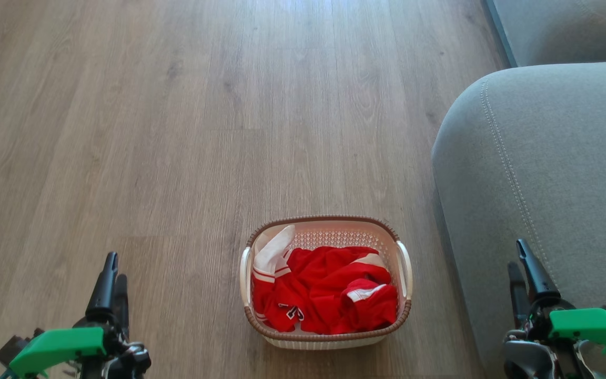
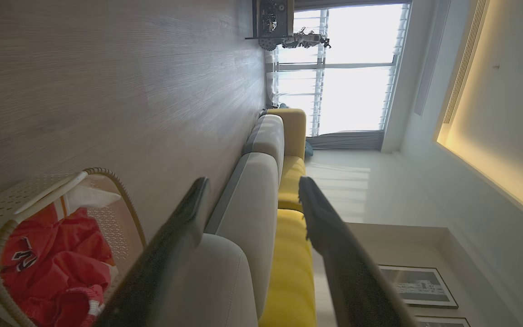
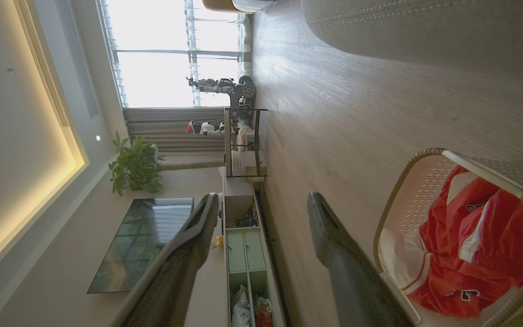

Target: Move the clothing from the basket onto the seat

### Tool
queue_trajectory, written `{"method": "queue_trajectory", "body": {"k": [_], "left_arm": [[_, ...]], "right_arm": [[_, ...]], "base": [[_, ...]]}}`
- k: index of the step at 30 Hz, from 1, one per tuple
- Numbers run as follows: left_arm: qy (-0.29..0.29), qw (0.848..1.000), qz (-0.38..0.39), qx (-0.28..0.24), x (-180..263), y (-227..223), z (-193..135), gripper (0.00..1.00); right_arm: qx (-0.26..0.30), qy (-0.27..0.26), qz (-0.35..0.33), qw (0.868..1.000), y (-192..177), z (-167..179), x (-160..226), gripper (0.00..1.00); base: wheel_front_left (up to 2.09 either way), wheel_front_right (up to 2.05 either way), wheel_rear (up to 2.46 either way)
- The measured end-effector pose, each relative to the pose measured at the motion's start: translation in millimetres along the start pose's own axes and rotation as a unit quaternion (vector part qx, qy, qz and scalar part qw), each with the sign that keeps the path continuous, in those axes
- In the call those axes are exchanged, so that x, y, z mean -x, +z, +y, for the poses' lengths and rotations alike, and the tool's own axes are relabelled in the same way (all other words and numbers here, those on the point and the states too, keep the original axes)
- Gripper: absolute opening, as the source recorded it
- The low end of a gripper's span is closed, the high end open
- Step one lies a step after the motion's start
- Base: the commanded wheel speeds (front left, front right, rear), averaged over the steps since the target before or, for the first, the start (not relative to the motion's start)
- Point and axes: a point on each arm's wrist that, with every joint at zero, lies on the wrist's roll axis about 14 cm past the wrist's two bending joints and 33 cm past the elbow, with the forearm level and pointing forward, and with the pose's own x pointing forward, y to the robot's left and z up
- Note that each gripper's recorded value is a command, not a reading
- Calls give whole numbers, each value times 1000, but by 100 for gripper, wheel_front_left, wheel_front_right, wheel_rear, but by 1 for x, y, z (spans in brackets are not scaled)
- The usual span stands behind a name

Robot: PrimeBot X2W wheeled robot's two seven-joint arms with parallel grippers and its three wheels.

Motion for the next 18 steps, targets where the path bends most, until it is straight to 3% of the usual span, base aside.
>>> {"method": "queue_trajectory", "body": {"k": [9, 18], "left_arm": [[-13, 999, -2, -35, -1, 0, -9, 100], [-18, 991, 3, -136, -2, -3, -12, 100]], "right_arm": [[29, 12, 4, 1000, -5, 8, -1, 100], [99, 20, 9, 995, -11, 13, -3, 100]], "base": [[0, 0, 0], [0, 0, 0]]}}
